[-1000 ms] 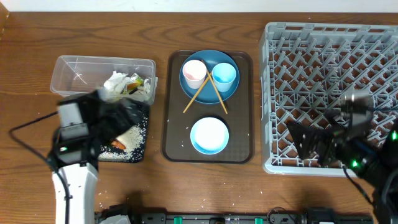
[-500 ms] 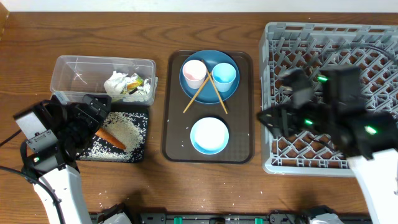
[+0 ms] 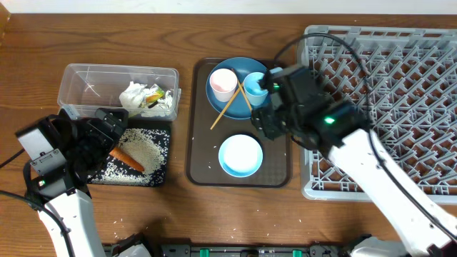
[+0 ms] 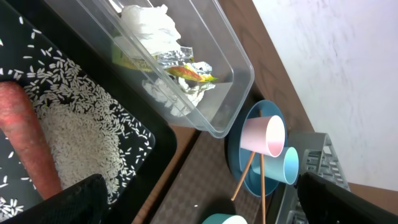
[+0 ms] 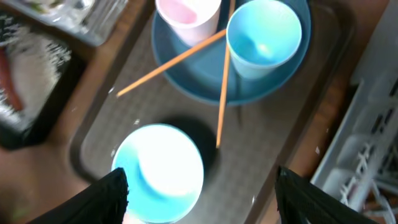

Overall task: Sort waste into correct bins and load items into the dishwasher rack
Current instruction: 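Reach the right gripper to the chopsticks on the blue plate, then close the right gripper on one chopstick and lift it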

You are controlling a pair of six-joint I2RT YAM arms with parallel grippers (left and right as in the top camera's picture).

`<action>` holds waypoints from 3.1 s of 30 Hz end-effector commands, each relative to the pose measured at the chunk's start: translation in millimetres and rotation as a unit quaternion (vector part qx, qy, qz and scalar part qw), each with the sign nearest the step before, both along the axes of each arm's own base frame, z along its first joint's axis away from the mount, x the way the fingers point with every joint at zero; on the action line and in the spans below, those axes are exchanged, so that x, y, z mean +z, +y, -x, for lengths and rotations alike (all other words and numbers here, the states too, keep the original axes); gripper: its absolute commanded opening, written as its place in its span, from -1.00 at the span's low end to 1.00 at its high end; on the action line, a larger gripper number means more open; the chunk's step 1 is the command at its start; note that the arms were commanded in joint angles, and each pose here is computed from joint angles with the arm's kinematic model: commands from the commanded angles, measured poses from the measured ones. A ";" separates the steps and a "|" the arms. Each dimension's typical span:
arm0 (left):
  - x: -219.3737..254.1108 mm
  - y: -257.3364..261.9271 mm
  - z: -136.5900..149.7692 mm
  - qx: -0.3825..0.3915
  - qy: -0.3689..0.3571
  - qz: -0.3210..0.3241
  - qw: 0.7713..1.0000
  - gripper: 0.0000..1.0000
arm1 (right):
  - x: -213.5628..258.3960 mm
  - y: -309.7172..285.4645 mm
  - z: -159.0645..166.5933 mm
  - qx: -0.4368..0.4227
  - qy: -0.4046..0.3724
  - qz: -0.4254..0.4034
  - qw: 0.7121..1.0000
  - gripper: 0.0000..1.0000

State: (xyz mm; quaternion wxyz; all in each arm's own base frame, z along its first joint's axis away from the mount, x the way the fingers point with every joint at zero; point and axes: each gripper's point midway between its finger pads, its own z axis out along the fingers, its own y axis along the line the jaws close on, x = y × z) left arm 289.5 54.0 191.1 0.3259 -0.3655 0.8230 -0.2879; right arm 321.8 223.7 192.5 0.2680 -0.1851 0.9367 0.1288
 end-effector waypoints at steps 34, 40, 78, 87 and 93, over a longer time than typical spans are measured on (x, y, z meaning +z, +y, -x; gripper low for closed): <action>10.2 1.6 -1.9 0.000 -0.013 -0.003 1.000 1.00 | -139.4 18.3 -43.1 -0.031 0.055 0.112 0.992 -0.40; 10.2 1.5 -1.9 0.000 -0.013 -0.003 1.000 1.00 | -142.8 18.1 -41.4 -0.030 0.060 0.114 0.991 -0.52; 10.2 1.6 -1.9 0.000 -0.013 -0.003 1.000 1.00 | 20.0 -25.4 -29.9 -0.096 -0.078 0.062 0.990 -0.98; 10.2 1.6 -1.9 0.000 -0.013 -0.003 1.000 1.00 | 27.5 -111.3 -10.3 -0.195 -0.019 0.082 0.977 -0.98; 10.2 1.5 -1.9 0.000 -0.013 -0.003 1.000 1.00 | 11.2 -146.4 -6.2 -0.225 0.035 0.089 0.970 -0.98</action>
